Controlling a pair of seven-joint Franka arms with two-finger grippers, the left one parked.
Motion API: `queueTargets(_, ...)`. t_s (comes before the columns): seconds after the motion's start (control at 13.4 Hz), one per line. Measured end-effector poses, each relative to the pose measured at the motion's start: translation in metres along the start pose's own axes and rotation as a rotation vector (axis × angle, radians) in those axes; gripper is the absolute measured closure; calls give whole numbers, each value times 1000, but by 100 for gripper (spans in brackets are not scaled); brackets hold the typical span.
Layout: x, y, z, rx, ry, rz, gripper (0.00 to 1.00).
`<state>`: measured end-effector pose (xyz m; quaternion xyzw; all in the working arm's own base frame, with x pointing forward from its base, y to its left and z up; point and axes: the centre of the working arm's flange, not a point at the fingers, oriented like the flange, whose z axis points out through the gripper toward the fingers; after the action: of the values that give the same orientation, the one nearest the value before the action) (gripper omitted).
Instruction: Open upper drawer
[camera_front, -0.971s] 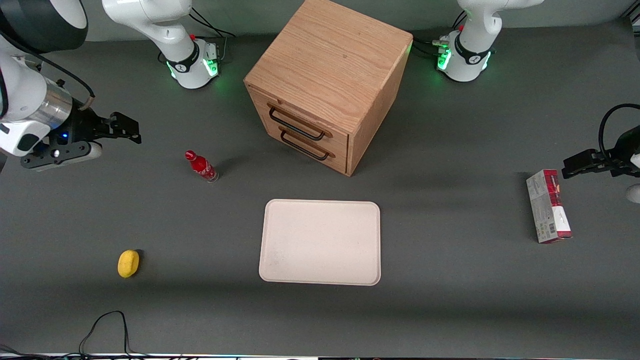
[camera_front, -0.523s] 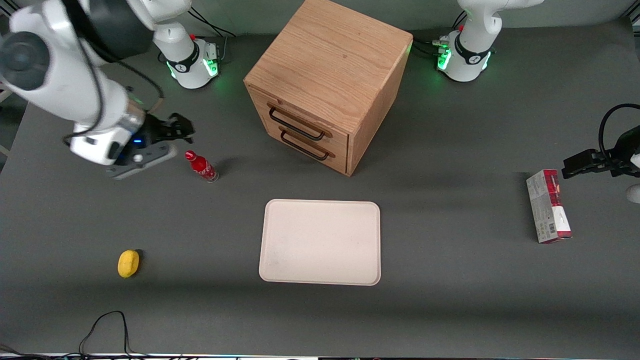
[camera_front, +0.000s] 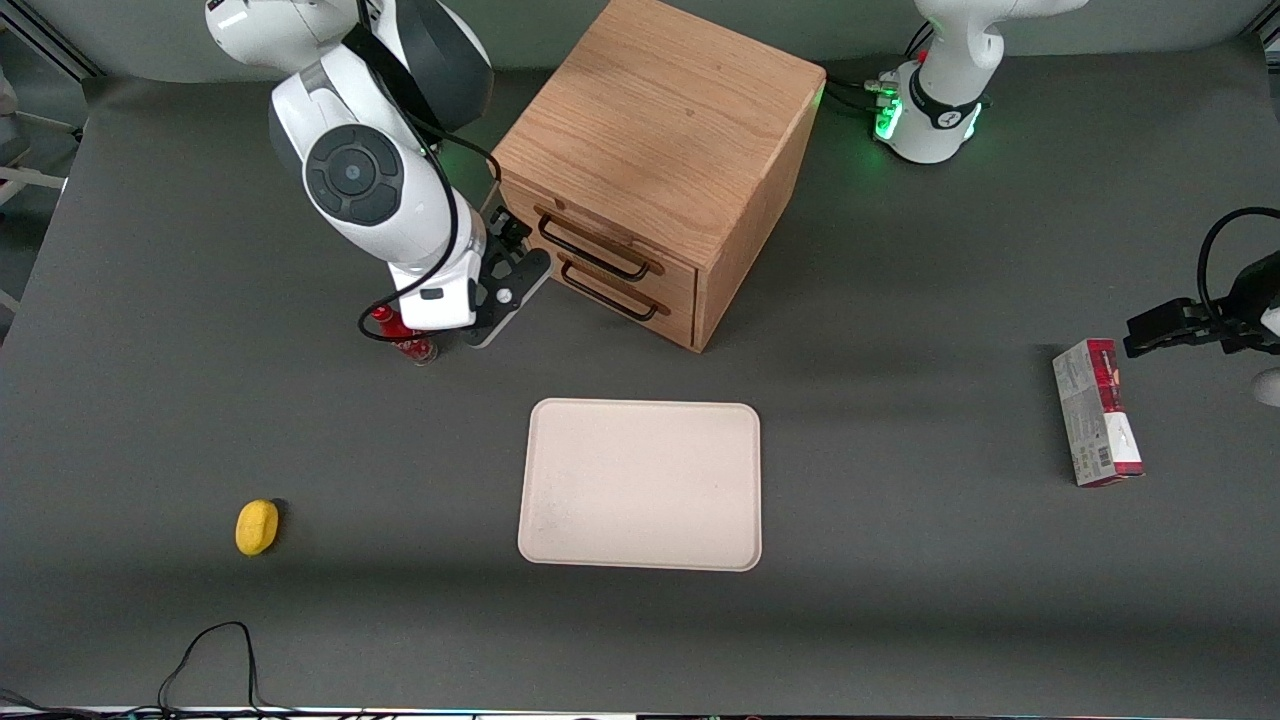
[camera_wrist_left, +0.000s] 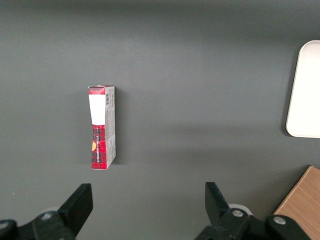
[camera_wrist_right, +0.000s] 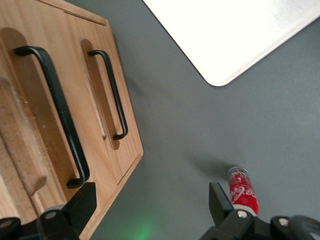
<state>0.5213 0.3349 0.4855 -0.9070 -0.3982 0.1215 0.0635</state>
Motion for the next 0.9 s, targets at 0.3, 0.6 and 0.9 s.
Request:
queueTargets(0.3,5,10,15,46,-19,-12,0)
queueTargets(0.6,11,9,33,99,-41,-83,0)
queueTargets(0.9,24,-2,55,192,-50,-99,0)
